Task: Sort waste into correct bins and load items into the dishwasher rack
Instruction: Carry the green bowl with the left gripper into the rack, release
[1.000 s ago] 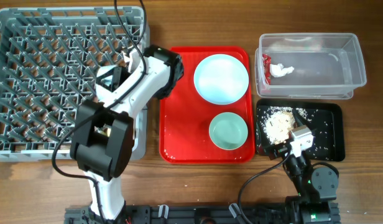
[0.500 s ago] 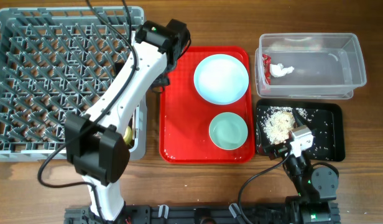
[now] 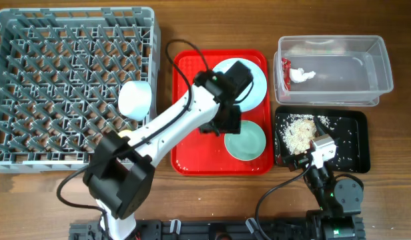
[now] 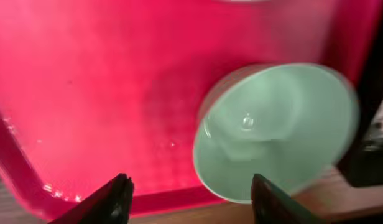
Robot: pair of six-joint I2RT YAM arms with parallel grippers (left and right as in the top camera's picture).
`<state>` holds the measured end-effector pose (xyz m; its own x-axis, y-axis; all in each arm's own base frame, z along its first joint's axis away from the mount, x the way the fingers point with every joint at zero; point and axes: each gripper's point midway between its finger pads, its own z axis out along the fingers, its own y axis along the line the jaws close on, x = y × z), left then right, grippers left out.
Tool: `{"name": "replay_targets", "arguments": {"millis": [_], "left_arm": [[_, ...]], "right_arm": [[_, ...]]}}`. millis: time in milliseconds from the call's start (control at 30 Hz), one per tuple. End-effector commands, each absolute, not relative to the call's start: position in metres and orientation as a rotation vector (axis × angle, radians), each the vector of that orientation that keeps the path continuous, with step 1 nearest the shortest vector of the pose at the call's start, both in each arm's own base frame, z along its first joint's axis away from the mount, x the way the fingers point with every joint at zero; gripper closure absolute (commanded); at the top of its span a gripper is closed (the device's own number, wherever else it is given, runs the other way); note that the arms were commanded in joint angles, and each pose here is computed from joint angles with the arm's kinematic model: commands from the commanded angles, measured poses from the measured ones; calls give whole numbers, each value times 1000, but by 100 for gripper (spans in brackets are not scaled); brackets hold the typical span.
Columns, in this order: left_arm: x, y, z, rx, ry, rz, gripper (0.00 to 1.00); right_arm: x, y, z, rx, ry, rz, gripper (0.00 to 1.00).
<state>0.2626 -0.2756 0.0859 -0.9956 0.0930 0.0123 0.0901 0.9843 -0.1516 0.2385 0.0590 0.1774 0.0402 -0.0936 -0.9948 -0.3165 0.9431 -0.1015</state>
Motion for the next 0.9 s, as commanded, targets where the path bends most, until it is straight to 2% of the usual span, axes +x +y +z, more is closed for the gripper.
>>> {"name": "replay_targets", "arguments": {"millis": [0,33,133,267,367,433,467,533,633,733,867], "left_arm": [[249,-273,58,-218,-3076,260,48],[248,-273,51,-218,-3078,264,55],[244,-269,29,-220,-3082,272,55],[244,-267,26,-217,-3084,270,96],[260,-234,60,-95,-3138,48,96],[287,-184,126,19,-3278,-306,96],[301,-150,177,79,-3357,-519,96],[309,-103,228,174,-3401,-765,96],[311,-40,263,306,-3374,-1058,96],[315,6,273,463,-3297,-1206,96],[312,62,282,582,-3092,-1658,96]], "right_arm": [[238,59,179,-340,1521,175,0],[238,59,179,-340,1521,175,0],[238,59,179,-340,1521,175,0],[238,59,179,-340,1521,175,0],[238,60,179,-341,1521,175,0],[238,59,179,-340,1521,175,0],[238,59,179,-340,1521,175,0],[238,59,179,-340,1521,175,0],[238,59,179,-340,1521,175,0],[238,59,179,-340,1521,175,0],[238,59,179,-340,1521,175,0]]}}
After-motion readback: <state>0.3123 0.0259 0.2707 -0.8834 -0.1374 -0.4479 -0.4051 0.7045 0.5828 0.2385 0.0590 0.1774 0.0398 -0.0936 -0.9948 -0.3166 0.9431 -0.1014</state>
